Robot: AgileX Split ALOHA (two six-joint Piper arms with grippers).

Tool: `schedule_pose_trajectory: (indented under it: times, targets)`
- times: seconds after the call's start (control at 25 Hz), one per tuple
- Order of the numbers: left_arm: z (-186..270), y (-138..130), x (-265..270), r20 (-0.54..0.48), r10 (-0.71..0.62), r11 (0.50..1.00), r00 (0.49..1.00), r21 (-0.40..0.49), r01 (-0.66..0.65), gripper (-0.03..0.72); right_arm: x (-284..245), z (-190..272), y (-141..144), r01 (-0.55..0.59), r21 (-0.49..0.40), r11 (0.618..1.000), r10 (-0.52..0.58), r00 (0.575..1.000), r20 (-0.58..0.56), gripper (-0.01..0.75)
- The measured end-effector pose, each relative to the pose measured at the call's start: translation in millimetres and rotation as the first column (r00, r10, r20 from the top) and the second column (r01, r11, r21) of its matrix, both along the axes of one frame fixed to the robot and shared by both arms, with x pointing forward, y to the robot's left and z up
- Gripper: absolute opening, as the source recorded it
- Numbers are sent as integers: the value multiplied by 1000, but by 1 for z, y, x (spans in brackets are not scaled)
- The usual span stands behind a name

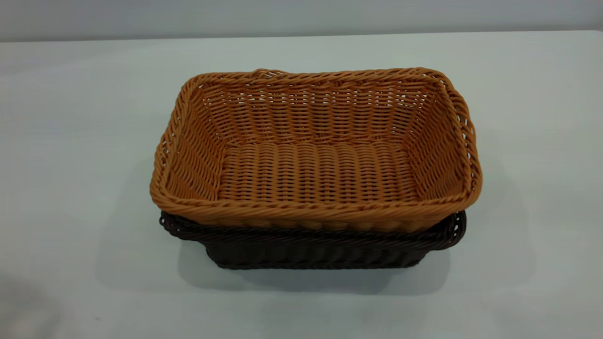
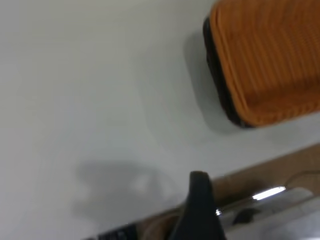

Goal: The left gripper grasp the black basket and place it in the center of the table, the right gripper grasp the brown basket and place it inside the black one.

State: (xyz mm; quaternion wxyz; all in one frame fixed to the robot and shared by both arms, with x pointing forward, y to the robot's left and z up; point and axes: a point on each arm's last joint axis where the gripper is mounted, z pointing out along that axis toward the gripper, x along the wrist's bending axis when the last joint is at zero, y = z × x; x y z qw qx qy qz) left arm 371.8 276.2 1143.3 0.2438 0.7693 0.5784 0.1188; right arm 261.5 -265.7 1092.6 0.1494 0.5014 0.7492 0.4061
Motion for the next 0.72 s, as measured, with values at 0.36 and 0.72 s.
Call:
schedule_pose_trajectory:
  times: [0.36, 0.72]
  targets:
    - [-56, 6, -78, 55, 14, 999, 998, 32, -16, 517, -9, -49, -13, 64, -107, 992, -64, 998, 1, 541]
    - [-92, 15, -124, 206, 56, 994, 977, 82, -74, 517, -25, -54, -20, 103, -88, 991, -92, 988, 121, 541]
